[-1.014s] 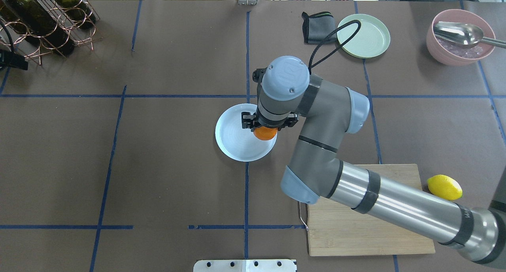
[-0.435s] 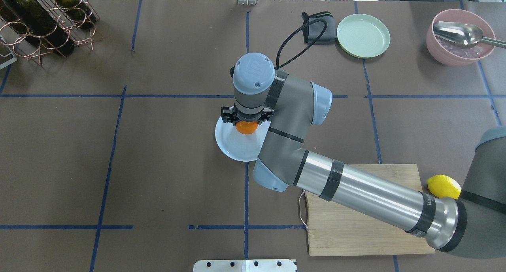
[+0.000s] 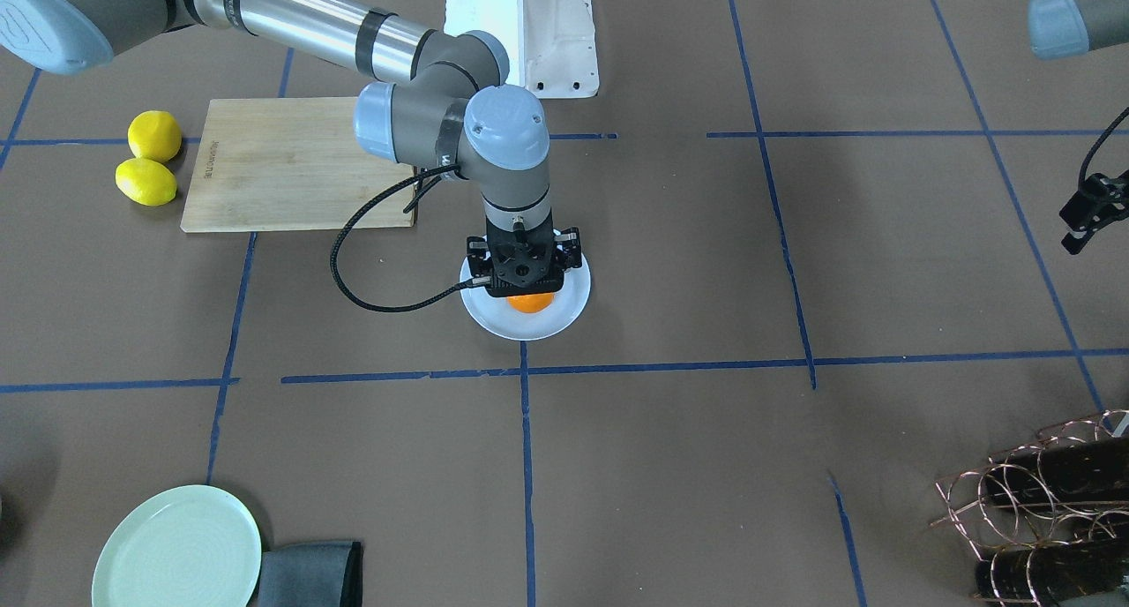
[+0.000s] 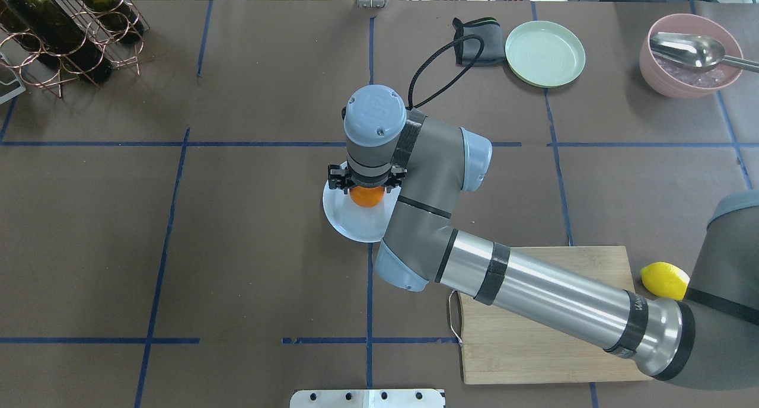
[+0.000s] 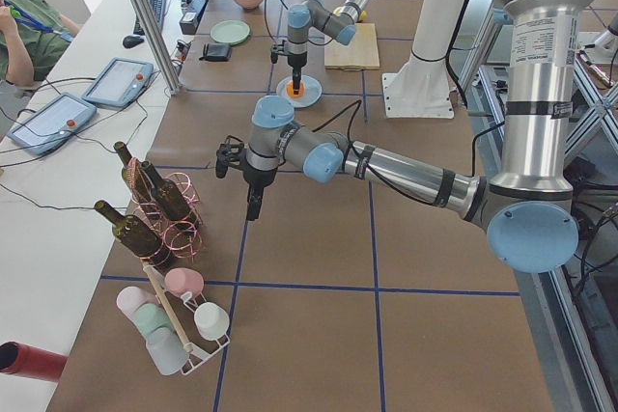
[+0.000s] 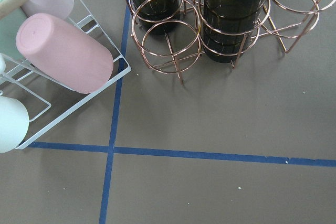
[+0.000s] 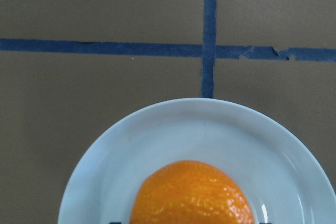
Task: Pick orange to plate
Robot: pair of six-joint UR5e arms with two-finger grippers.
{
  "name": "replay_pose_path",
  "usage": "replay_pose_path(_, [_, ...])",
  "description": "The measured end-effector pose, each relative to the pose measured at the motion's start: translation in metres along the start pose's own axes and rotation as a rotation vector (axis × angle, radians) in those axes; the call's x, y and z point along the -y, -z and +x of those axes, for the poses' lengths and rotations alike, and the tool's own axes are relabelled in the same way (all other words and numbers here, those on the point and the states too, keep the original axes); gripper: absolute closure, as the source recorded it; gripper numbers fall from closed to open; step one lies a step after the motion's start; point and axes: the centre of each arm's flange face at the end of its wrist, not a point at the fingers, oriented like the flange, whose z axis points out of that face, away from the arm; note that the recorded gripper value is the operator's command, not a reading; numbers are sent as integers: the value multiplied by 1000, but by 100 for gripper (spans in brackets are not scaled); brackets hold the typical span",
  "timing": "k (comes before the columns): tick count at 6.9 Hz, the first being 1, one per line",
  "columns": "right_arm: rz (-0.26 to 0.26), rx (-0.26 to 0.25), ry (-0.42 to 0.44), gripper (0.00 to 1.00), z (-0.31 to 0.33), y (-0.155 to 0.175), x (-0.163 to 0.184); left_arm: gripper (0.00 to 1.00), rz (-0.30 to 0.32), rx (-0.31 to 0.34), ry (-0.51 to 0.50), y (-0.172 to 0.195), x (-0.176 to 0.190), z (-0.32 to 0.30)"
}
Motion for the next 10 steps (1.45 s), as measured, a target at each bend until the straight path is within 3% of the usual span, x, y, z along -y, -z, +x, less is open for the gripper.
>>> replay_pose_path(2, [-5, -27, -16, 0, -6, 39, 0, 0, -8, 5, -6, -1, -1, -3])
replay_pose_path(4, [6, -87, -17, 0, 34, 92, 27, 0, -71, 38, -134, 0, -1, -26])
replay_pose_path(5, [3, -101, 14, 0, 84, 114, 45, 0, -112, 14, -177, 5, 1, -50])
replay_pose_path(8, [-23, -64, 108, 0, 287, 178, 92, 0, -218, -146, -179, -8, -16, -132])
replay_pose_path(10, [-48, -43, 146, 0, 411, 206, 109, 0, -230, -160, -158, -11, -26, -154])
